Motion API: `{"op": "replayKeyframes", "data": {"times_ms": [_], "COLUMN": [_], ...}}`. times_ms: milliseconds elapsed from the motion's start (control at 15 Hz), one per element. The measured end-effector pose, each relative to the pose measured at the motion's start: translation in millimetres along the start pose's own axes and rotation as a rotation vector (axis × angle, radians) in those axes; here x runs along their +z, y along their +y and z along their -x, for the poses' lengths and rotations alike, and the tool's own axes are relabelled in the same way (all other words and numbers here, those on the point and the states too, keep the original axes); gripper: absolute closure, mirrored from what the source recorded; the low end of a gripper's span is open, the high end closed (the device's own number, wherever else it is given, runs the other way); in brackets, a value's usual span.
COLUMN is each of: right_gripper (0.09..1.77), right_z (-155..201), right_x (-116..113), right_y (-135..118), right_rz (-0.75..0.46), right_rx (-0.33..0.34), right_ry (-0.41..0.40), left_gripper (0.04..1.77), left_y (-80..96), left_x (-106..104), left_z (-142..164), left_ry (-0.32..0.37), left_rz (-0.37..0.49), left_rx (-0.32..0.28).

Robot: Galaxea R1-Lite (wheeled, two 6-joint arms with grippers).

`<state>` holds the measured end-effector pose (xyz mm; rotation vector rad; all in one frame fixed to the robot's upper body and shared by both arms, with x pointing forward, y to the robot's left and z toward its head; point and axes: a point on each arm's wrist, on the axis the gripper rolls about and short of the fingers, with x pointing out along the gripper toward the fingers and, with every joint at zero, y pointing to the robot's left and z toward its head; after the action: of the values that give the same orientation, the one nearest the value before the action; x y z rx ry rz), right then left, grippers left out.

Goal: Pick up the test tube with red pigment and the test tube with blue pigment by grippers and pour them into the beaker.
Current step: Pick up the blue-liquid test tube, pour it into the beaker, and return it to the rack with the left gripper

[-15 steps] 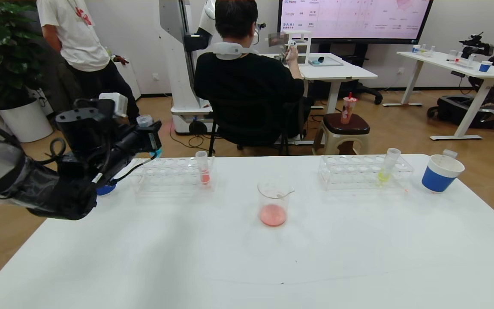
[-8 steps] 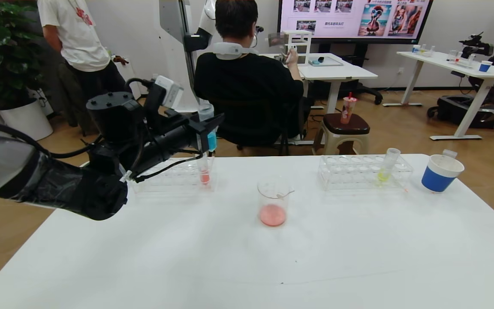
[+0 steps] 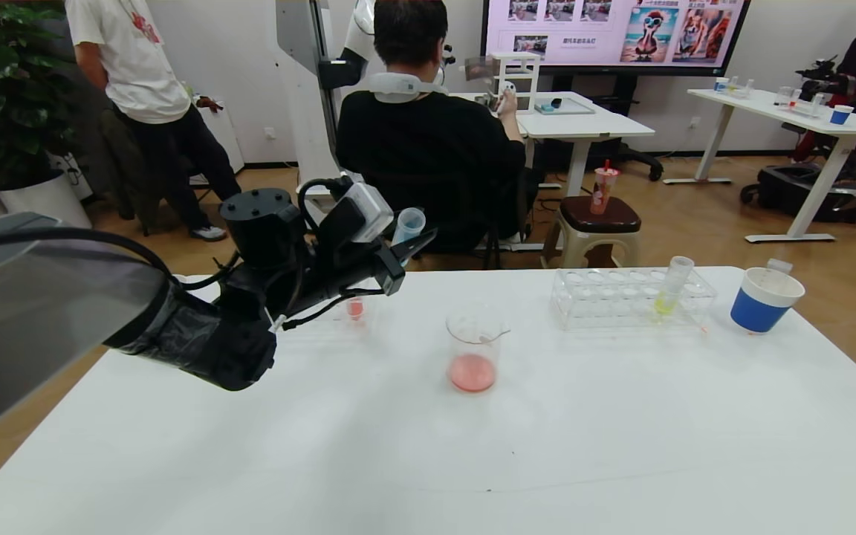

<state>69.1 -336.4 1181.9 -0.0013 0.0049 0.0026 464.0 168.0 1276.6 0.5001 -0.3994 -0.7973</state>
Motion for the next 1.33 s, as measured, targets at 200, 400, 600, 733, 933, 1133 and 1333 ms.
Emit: {"op": "replayKeyframes", "data": {"times_ms": [200,400,600,733,933,1133,1333], "right_gripper": [0.12,0.12,0.12,0.12,0.12,0.12,0.12], "right_z": [0,0,0,0,0,0,0], "right_x": [0,0,0,0,0,0,0], "right_y": [0,0,0,0,0,0,0], "right_rz": [0.000,0.000,0.000,0.000,0.000,0.000,0.000], "right_rx": [0.000,0.000,0.000,0.000,0.000,0.000,0.000], "right_ry": [0.000,0.000,0.000,0.000,0.000,0.000,0.000], "left_gripper": [1.30,1.30,1.30,1.30,1.30,1.30,1.30], "left_y": [-1.1,-0.1,-11.5,-20.9,-32.4,-38.3,-35.2], "left_x": [-11,-22,-35,-42,-47,-52,-53], "left_z": [-13,-30,-43,-48,-55,-58,-62], "left_ry": [-0.055,-0.133,-0.149,-0.152,-0.165,-0.162,-0.195], "left_rz": [-0.118,-0.300,-0.404,-0.458,-0.524,-0.610,-0.682], "left_rx": [-0.053,-0.083,-0.111,-0.126,-0.142,-0.160,-0.175]}}
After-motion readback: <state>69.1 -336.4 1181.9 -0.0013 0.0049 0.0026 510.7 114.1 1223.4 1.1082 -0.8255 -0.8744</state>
